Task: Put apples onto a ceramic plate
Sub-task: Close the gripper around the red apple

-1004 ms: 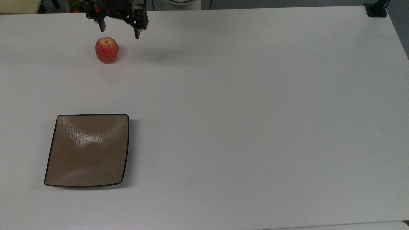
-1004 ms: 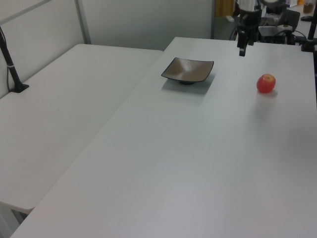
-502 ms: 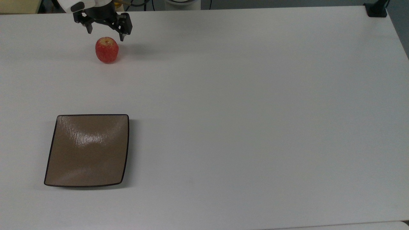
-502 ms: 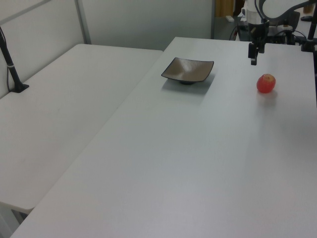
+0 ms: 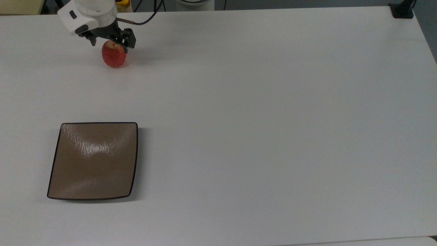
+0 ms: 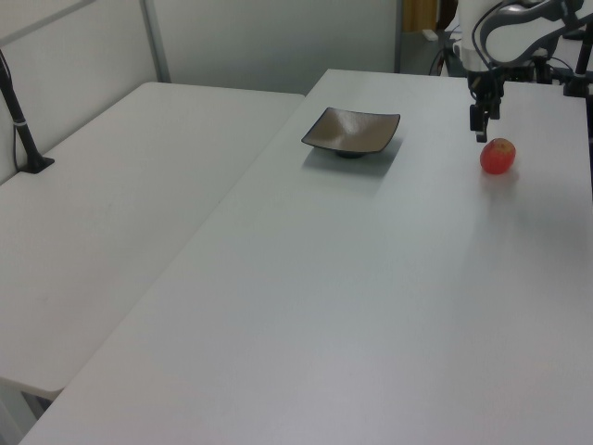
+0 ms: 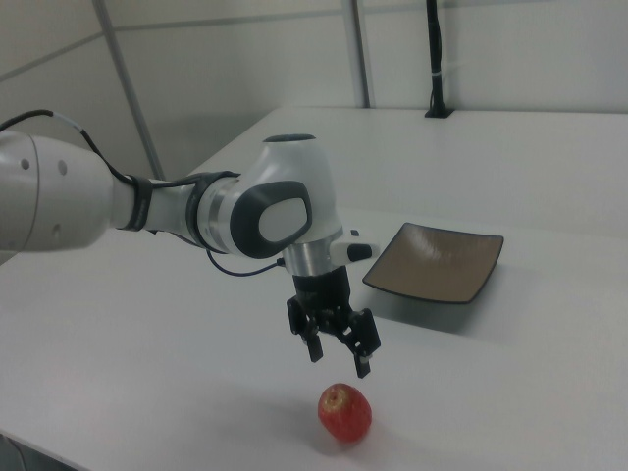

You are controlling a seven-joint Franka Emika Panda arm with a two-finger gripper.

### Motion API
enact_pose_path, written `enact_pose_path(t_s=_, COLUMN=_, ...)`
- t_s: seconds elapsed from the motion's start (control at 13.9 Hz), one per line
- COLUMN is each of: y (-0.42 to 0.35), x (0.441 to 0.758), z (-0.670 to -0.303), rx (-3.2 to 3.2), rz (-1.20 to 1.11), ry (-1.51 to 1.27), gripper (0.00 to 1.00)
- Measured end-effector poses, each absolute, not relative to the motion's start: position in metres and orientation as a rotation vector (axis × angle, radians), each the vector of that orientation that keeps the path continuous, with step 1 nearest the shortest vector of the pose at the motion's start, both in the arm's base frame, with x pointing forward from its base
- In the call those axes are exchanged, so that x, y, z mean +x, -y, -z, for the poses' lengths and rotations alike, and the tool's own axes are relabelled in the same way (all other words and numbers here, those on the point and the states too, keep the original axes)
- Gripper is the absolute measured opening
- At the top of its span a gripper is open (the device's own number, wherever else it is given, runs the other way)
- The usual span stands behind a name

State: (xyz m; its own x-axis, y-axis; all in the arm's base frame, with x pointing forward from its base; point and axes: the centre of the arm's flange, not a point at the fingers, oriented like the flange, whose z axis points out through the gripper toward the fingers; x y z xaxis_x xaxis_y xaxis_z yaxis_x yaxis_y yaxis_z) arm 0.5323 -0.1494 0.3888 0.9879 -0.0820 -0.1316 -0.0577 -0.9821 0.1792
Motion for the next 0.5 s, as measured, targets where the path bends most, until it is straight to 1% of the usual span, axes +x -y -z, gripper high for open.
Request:
enact_pose_path(t_s=0.22, y=0.15, x=0.531, z=-0.368, rx=2.946, rz=0.268, ry=0.084, gripper=1.0)
enact_pose_path(t_s=0.5, y=0.149, x=0.521, z=-0.348, rx=2.927, rz=0.337, ry=0.056, gripper=1.0)
